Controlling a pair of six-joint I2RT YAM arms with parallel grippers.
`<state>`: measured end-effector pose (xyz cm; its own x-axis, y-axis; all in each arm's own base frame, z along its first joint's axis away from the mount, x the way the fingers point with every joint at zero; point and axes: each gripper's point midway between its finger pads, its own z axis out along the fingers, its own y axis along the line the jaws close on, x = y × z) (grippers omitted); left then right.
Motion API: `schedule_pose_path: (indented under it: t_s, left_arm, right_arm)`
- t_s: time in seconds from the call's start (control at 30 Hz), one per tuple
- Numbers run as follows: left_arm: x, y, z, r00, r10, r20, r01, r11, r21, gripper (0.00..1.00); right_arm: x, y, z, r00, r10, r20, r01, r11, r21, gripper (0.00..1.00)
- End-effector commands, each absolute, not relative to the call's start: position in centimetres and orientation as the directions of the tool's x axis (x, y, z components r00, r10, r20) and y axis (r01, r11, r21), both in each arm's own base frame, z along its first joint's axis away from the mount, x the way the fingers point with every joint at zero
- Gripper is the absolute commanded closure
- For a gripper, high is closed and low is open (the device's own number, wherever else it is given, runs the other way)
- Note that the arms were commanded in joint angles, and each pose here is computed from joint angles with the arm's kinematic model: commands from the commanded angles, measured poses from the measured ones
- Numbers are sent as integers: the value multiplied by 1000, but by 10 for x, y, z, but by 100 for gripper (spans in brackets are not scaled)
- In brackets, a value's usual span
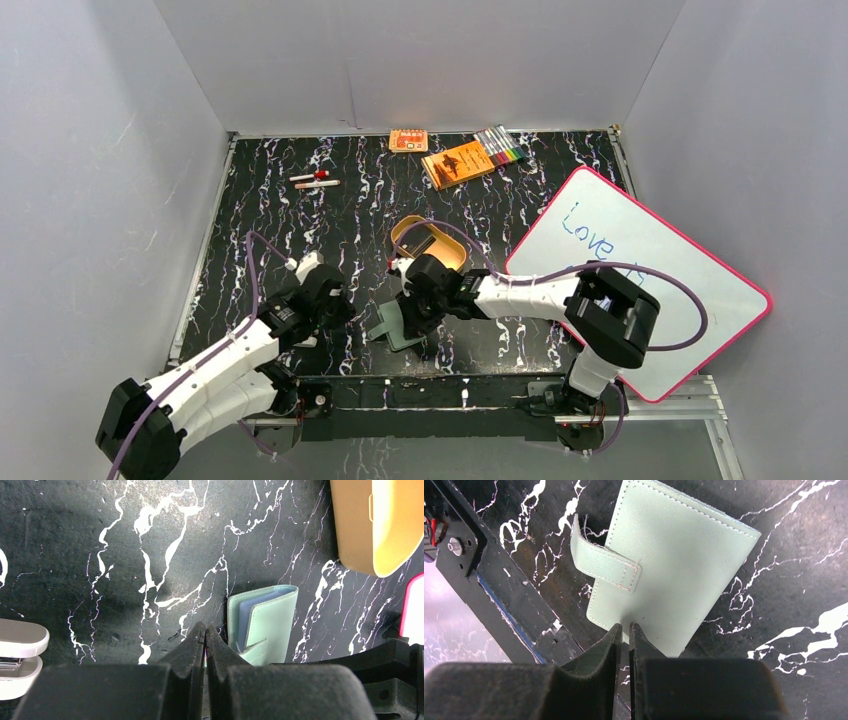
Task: Put the credit cards into the card holder
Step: Pick up the card holder from the center of the board.
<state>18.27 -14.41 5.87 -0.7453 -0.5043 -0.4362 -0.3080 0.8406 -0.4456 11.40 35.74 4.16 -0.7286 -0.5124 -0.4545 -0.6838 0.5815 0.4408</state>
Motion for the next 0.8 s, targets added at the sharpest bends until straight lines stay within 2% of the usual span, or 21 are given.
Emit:
schedule_pose_path:
  t_s: [0.0, 0.23, 0.4, 0.6, 0.77]
  left_arm:
    - [184, -145, 66, -734, -516, -442, -299, 830, -471, 100]
    - [195, -185, 96, -758, -492, -428, -139, 763, -631, 100]
    - [190, -222, 96, -833, -419, -362, -36, 693, -720, 100]
    - [183, -226, 61, -876, -378, -299, -76, 720, -689, 100]
    - [175, -214, 31, -887, -377, -266, -139, 769, -625, 100]
  right_arm:
    - [122, 373, 45, -713, -502, -489, -698, 572, 431, 80]
    - [121, 366, 26, -732, -515, -446, -678, 617, 400, 75]
    - [122, 366, 23, -739, -510, -440, -669, 629, 395, 74]
    - [123, 368, 26, -743, -501, -445, -665, 632, 399, 73]
    - [123, 368, 42, -742, -482, -466, -664, 624, 413, 66]
